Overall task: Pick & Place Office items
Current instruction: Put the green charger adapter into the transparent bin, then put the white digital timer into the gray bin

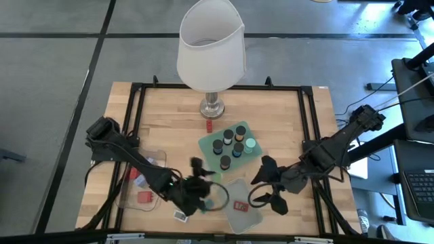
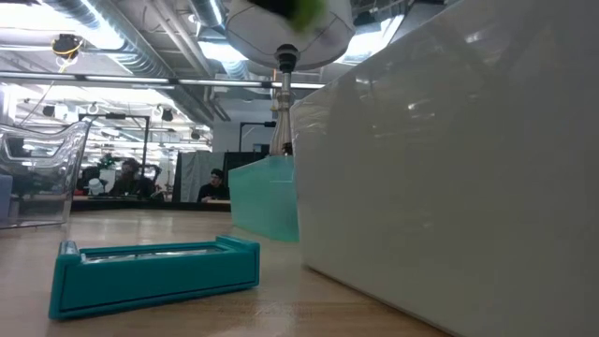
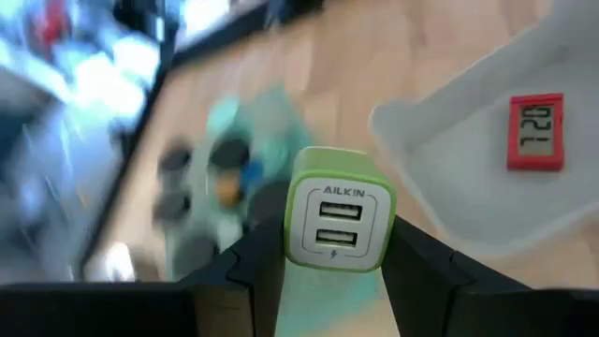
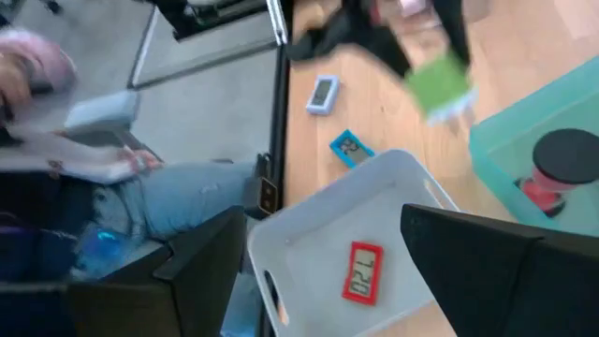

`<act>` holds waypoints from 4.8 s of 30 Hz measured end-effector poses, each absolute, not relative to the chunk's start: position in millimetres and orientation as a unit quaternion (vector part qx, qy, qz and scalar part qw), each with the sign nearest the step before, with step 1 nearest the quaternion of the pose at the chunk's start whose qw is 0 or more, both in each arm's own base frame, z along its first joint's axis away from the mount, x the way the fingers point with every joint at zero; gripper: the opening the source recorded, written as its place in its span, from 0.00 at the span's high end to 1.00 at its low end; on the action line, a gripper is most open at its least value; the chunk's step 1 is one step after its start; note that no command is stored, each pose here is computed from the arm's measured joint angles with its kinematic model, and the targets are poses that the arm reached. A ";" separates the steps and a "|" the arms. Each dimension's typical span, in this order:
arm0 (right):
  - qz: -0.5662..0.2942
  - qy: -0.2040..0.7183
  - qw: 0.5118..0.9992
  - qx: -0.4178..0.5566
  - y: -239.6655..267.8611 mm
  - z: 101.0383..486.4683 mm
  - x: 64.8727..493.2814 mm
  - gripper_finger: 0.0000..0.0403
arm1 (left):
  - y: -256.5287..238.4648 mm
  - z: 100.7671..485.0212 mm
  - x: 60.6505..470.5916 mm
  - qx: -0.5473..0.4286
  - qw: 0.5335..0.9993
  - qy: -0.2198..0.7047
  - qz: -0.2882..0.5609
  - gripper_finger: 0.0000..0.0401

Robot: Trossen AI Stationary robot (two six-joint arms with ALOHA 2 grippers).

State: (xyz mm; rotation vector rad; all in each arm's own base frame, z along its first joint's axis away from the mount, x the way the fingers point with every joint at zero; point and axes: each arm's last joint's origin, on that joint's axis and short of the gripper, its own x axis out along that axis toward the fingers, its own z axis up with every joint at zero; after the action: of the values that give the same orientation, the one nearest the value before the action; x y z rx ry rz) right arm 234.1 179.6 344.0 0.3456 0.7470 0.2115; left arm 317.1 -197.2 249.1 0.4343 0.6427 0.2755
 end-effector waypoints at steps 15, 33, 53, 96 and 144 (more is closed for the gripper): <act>0.092 0.394 0.906 0.123 187.7 325.5 241.2 0.28 | -164.0 310.6 183.0 -0.111 0.840 0.481 0.224 0.62; 0.083 0.389 0.911 0.109 187.8 323.9 242.7 0.28 | -169.7 226.1 157.4 -0.147 0.723 0.621 0.265 0.64; 0.083 0.388 0.912 0.104 187.7 324.0 242.8 0.28 | -160.6 199.6 153.4 -0.118 0.736 0.608 0.275 0.60; 0.134 0.265 0.953 -0.065 228.3 241.0 340.1 0.28 | -207.7 292.8 177.1 -0.197 0.892 0.373 0.163 0.48; 0.159 0.408 0.899 -0.016 209.1 245.7 340.0 0.28 | -268.6 168.7 249.1 0.014 0.854 0.500 -0.144 0.34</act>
State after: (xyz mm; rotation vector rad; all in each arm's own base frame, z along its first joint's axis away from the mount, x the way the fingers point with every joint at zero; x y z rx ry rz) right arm 340.0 209.1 245.7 -0.0336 0.8439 0.3285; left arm 249.1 -268.6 168.7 0.0298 1.0523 -0.3021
